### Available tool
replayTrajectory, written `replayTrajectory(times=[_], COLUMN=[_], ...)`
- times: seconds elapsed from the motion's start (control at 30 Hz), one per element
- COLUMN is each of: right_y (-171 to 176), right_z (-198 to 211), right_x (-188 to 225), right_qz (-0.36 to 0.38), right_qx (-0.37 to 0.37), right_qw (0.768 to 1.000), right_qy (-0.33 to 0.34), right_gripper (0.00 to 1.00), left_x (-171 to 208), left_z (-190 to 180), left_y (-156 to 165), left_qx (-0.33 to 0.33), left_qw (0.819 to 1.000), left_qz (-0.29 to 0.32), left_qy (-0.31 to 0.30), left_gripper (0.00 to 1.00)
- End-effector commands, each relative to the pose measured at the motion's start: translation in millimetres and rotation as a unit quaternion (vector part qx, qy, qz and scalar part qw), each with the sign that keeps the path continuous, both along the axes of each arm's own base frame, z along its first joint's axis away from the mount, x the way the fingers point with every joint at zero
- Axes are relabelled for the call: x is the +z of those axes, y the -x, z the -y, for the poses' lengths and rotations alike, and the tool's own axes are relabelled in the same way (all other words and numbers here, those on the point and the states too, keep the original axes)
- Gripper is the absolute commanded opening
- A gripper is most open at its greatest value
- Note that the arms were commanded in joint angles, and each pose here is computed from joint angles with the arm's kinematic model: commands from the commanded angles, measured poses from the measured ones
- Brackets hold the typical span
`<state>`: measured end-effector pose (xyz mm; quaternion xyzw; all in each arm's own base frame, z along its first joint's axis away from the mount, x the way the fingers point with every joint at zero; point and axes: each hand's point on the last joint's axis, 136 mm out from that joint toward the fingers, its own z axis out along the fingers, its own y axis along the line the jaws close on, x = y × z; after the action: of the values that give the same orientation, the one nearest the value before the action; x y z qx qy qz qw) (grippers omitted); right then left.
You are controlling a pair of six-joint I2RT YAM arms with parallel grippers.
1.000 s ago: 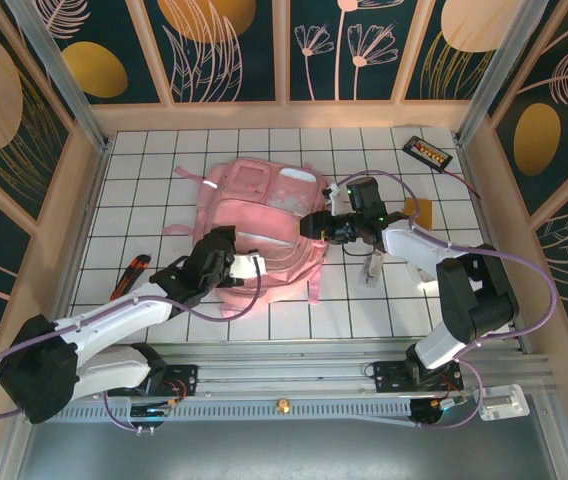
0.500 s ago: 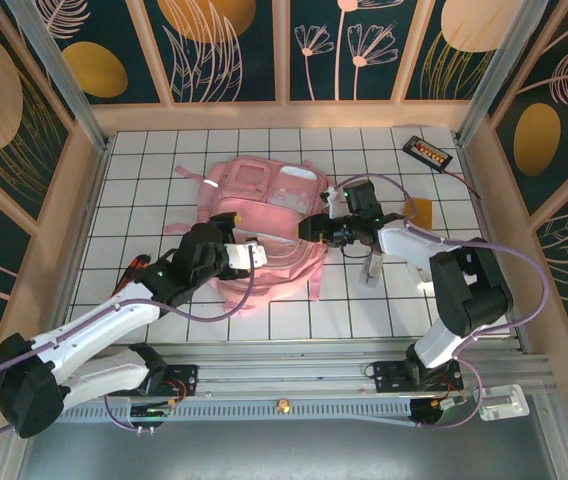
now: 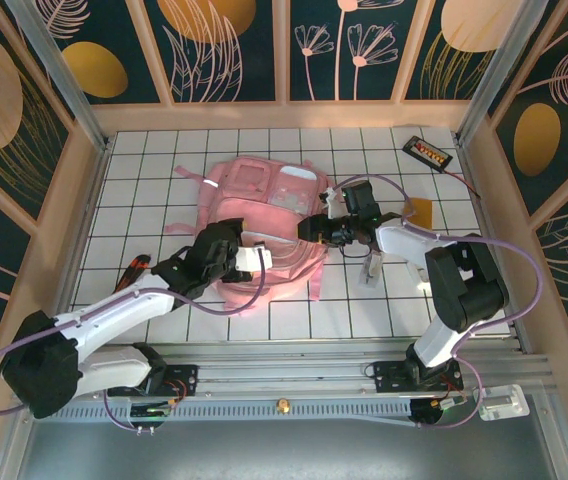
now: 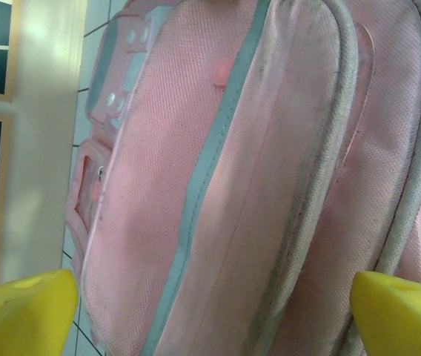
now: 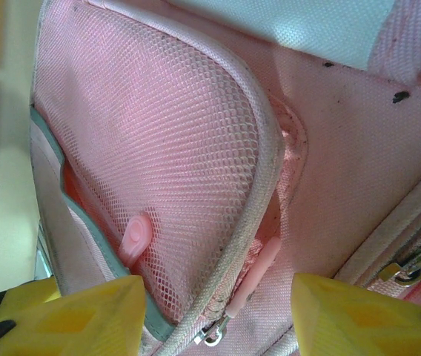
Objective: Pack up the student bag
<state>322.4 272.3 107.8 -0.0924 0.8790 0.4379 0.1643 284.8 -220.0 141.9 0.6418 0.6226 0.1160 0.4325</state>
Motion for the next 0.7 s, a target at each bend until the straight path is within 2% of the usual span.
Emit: replayTrajectory(times=[0.0, 0.23, 0.43, 0.53, 0.57, 0.63, 0.67], right_y=[-7.7, -4.7, 2.2, 3.3, 2.9, -0.4, -1.7], right_z=[-1.0, -6.7, -11.5, -11.7, -11.3, -8.1, -7.4], right_x=[7.7, 7.5, -4.3, -7.1, -5.6, -0.9, 4.7], right_qz=[0.021, 0.016, 0.003, -0.001, 0.003, 0.016, 0.03], right_qx=[0.003, 0.009, 0.015, 0.015, 0.015, 0.009, 0.01], right_qw=[1.0, 1.0, 1.0, 1.0, 1.0, 1.0, 0.999], right_qy=[-0.001, -0.009, -0.013, -0.013, -0.012, -0.009, -0.011], right_gripper=[0.55, 0.55, 0.55, 0.54, 0.55, 0.55, 0.55], left_x=[-2.6, -9.2, -15.4, -22.6, -24.6, -25.8, -24.4], left_z=[1.4, 3.6, 14.5, 17.8, 18.2, 18.3, 17.8], left_y=[-4.5, -24.4, -33.0, -30.0, -28.4, -25.3, -23.7], left_qx=[-0.006, 0.009, 0.0, -0.01, -0.012, -0.013, -0.013], left_qw=[1.0, 0.999, 0.999, 0.999, 0.999, 0.999, 1.0], left_qz=[0.009, 0.043, 0.036, 0.014, 0.006, -0.002, -0.004], left_qy=[-0.007, -0.021, -0.027, -0.033, -0.034, -0.03, -0.024], left_gripper=[0.94, 0.9, 0.79, 0.59, 0.47, 0.13, 0.0])
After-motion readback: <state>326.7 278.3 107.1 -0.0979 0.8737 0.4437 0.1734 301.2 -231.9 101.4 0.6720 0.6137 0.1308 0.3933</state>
